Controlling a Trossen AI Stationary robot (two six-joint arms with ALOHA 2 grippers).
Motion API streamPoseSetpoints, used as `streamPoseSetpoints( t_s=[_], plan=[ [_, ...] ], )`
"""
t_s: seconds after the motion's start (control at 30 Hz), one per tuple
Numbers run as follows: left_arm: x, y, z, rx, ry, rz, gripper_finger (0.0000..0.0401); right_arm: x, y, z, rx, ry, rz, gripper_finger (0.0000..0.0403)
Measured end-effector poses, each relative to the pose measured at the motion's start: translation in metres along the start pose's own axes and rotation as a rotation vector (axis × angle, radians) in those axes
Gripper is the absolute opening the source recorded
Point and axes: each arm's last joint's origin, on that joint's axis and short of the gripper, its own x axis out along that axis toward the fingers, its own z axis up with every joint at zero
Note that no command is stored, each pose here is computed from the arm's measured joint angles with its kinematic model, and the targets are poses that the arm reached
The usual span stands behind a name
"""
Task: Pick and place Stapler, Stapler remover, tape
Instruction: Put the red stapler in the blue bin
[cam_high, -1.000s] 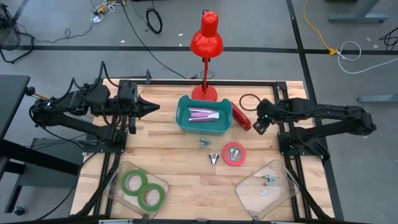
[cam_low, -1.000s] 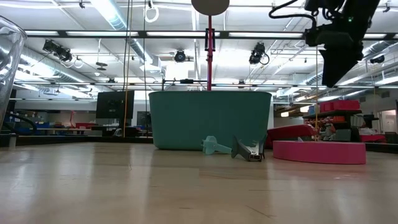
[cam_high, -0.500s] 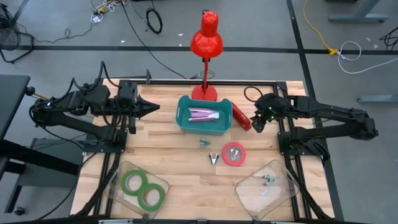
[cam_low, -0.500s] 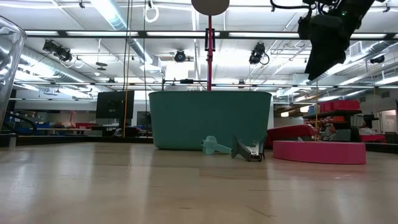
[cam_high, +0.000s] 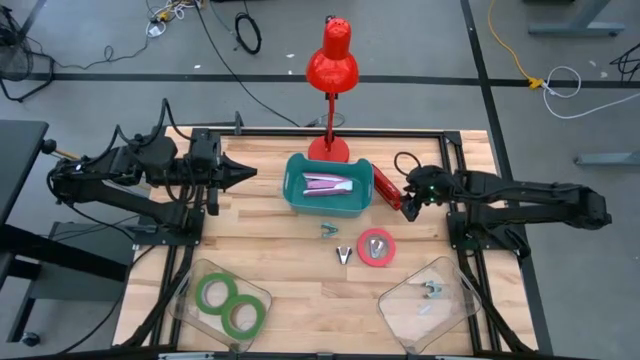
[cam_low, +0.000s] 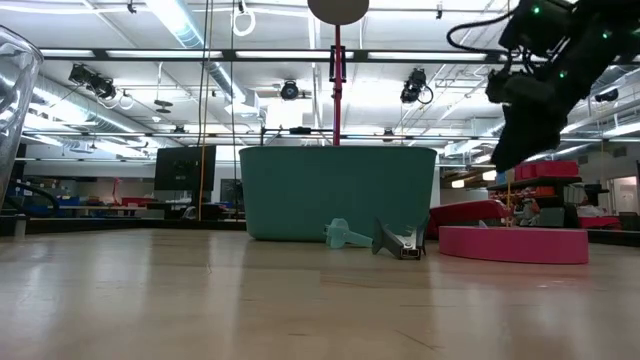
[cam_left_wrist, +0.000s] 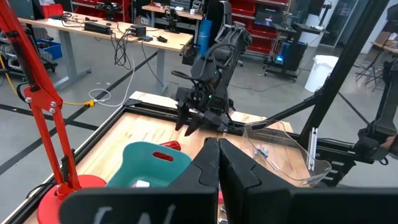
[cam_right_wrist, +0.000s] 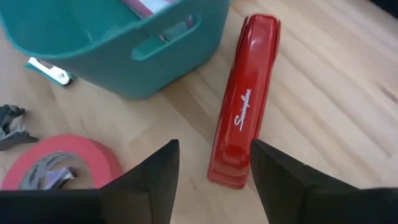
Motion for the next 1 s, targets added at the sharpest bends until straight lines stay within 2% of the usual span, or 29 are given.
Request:
streamPoseSetpoints(
  t_s=[0.3, 0.53, 0.73, 1.0],
  plan=[
    [0.000, 0.000, 0.000, -0.004, -0.003, 0.016, 0.0003, 0.013, -0.004, -0.012, 0.086, 0.035, -0.022, 0.0205],
    [0.000, 0.001, 0.000, -0.011, -0.004, 0.018, 0.0003, 0.025, -0.008, -0.010, 0.111, 0.077, -0.067, 0.0265],
    [0.000, 0.001, 0.000, -0.024, -0.004, 0.018, 0.0003, 0.037, -0.007, -0.003, 0.104, 0.052, -0.063, 0.0316],
    [0.000, 0.001, 0.000, -0.025, -0.007, 0.035, 0.0003, 0.056, -0.005, 0.000, 0.111, 0.083, -0.057, 0.0329]
  ],
)
